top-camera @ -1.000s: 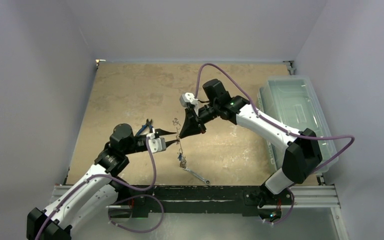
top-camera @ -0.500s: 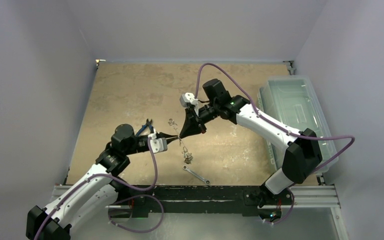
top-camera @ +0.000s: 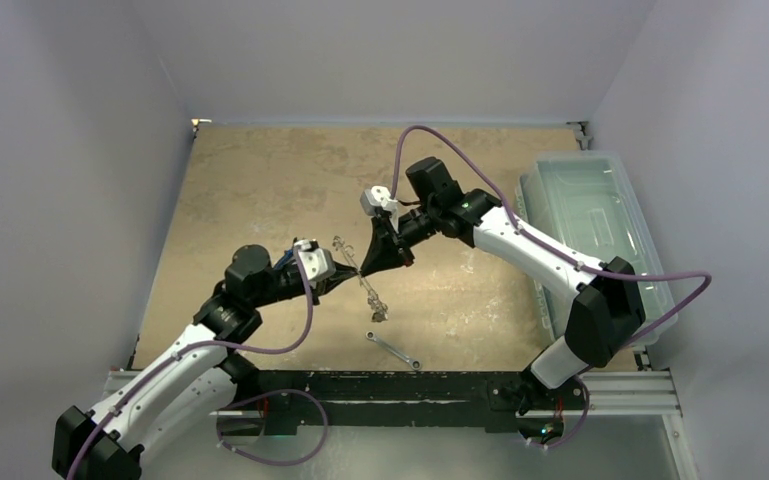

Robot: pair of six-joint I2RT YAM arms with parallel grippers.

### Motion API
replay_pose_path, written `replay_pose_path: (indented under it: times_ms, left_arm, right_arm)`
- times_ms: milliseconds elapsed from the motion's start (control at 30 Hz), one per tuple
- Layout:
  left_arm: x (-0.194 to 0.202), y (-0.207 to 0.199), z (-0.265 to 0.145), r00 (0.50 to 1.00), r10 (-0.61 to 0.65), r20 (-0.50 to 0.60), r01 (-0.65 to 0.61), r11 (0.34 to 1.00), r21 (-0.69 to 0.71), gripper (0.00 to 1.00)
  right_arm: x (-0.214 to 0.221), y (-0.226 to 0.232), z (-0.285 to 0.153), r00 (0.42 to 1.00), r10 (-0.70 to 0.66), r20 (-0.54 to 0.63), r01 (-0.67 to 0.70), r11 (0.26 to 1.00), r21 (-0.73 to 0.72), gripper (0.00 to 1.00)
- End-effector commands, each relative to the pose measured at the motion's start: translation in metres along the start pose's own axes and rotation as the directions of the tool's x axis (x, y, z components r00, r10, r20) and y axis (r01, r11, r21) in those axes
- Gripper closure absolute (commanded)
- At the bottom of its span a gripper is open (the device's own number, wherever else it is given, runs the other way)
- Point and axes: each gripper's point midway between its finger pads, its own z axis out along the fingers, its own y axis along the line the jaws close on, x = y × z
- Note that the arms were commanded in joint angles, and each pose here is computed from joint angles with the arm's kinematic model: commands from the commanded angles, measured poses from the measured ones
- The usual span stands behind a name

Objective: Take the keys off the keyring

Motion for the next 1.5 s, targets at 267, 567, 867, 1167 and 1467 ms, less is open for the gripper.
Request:
replay_pose_path:
  times_ms: [267,567,867,1167,1467]
  left_arm:
    - [-0.013,0.020,-0.002,0.895,-0.445,0.006,0.442,0.887,-0.134,1.00]
    - [-0.006,0.002,0.002,0.670,-0.742,0.011,0.740,0.666,-0.094,1.00]
    - [-0.005,0.032,-0.021,0.715,-0.697,0.051,0.693,0.699,-0.176,0.85]
    - [-0.021,0.024,-0.044,0.994,-0.111,-0.013,0.110,0.993,-0.032,0.40]
    - [-0.021,0.016,-0.053,0.909,0.417,0.001,-0.416,0.907,0.061,0.56]
  right_arm:
    - [-0.040,0.021,-0.010,0.991,-0.122,0.063,0.124,0.991,-0.043,1.00]
    - [-0.039,0.022,-0.010,0.990,-0.129,0.058,0.131,0.991,-0.038,1.00]
    - [-0.039,0.022,-0.011,0.990,-0.131,0.059,0.134,0.990,-0.038,1.00]
    - [-0.040,0.023,-0.010,0.990,-0.129,0.061,0.132,0.990,-0.045,1.00]
    - [-0.040,0.020,-0.009,0.991,-0.115,0.061,0.118,0.992,-0.050,1.00]
